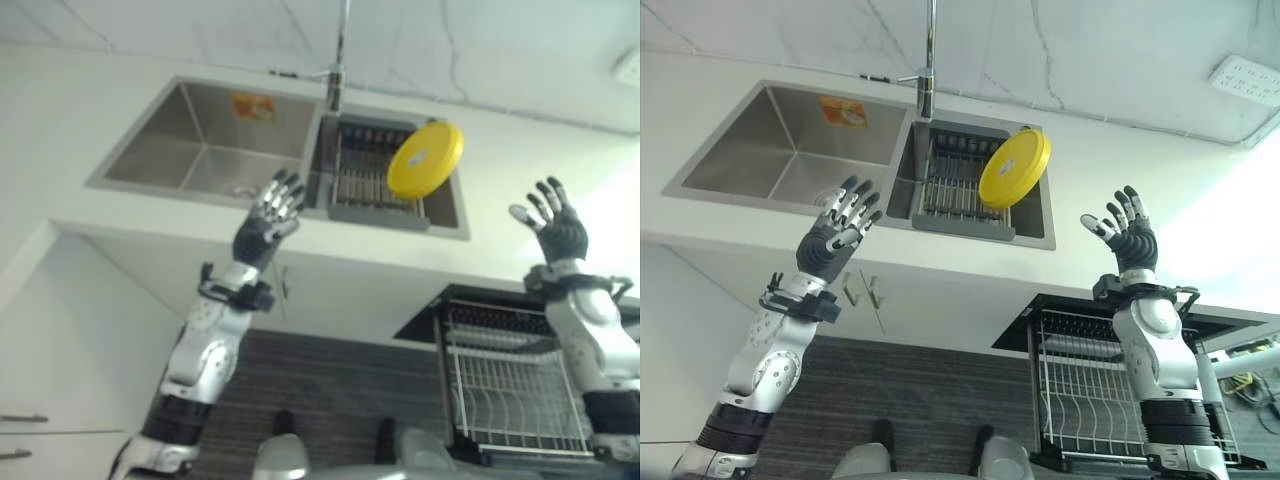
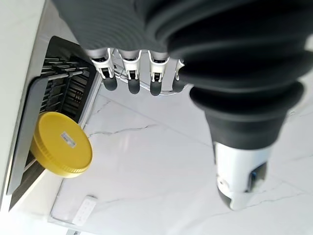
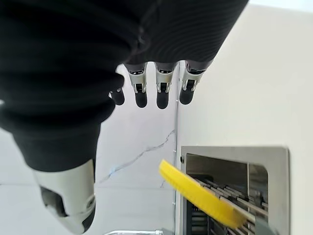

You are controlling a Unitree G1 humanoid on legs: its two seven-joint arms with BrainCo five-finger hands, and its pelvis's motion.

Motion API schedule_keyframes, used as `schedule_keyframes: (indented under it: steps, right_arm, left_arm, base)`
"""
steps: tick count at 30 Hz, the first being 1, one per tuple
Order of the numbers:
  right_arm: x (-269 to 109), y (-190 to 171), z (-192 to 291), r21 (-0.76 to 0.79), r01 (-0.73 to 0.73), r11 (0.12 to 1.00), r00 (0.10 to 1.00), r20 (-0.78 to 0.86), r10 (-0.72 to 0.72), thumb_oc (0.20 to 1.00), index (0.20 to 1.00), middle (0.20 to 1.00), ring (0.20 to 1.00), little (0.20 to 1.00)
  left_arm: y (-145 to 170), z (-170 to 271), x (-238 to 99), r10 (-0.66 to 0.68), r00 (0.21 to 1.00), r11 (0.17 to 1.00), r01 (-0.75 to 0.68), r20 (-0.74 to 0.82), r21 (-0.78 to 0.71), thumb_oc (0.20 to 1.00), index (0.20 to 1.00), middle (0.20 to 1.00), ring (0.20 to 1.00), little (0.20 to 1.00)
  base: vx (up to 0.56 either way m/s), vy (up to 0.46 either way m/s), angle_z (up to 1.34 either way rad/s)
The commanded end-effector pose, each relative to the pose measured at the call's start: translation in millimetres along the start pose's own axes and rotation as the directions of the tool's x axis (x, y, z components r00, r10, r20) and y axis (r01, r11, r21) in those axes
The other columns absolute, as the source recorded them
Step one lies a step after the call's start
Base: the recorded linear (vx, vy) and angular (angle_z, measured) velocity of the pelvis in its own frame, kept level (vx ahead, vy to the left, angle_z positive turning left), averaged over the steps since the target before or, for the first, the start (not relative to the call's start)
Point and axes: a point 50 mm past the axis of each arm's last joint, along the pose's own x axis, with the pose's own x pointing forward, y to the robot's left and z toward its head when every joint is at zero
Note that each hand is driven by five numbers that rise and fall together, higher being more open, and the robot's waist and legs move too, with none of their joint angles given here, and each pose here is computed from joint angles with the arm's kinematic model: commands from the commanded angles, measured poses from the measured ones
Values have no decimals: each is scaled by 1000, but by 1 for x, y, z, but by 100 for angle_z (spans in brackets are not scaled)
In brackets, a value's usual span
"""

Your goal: Place the dishes in the dishwasher.

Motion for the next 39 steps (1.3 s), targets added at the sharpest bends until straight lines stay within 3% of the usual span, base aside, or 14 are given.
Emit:
schedule_keyframes:
  steps: [1, 4, 10, 22, 32, 33, 39]
  right_arm:
    - [4, 3, 41, -17, -23, 1000, 981, 191, 26, 1000, 1000, 1000, 1000, 1000]
    - [2, -8, 35, -6, 0, 1000, 987, 161, 1, 1000, 1000, 1000, 1000, 1000]
    - [13, 4, 44, -18, -9, 1000, 987, 163, 12, 1000, 1000, 1000, 1000, 1000]
    - [8, 2, 42, 20, 2, 1000, 989, 149, -5, 1000, 1000, 1000, 1000, 1000]
    - [26, 3, 32, 25, -9, 1000, 998, 70, 8, 1000, 1000, 1000, 1000, 1000]
    - [-12, 6, 23, 24, -56, 998, 993, 108, 53, 1000, 1000, 1000, 1000, 1000]
    - [-9, 1, 23, 13, -22, 1000, 996, 84, 21, 1000, 1000, 1000, 1000, 1000]
  left_arm:
    - [-10, 16, 0, -18, 996, 1000, 16, 90, 20, 1000, 1000, 1000, 1000, 1000]
    - [-7, 19, -6, 10, 996, 1000, -8, 89, -23, 1000, 1000, 1000, 1000, 1000]
    - [-10, 12, -5, 40, 997, 998, -37, 67, -44, 1000, 1000, 1000, 1000, 1000]
    - [-3, 7, -22, 35, 999, 999, -34, 41, -25, 1000, 1000, 1000, 1000, 1000]
    - [-4, 5, -20, 13, 1000, 1000, -13, 25, -1, 1000, 1000, 1000, 1000, 1000]
    - [-15, 1, -28, -26, 999, 995, 23, 26, 102, 1000, 1000, 1000, 1000, 1000]
    - [-4, 4, -24, 5, 1000, 996, -7, 30, 89, 1000, 1000, 1000, 1000, 1000]
  base:
    - [134, -270, 33]
    - [132, -182, 34]
    - [86, -54, -2]
    - [41, -33, 2]
    - [6, -5, 0]
    - [30, 38, 1]
    - [1, 53, 6]
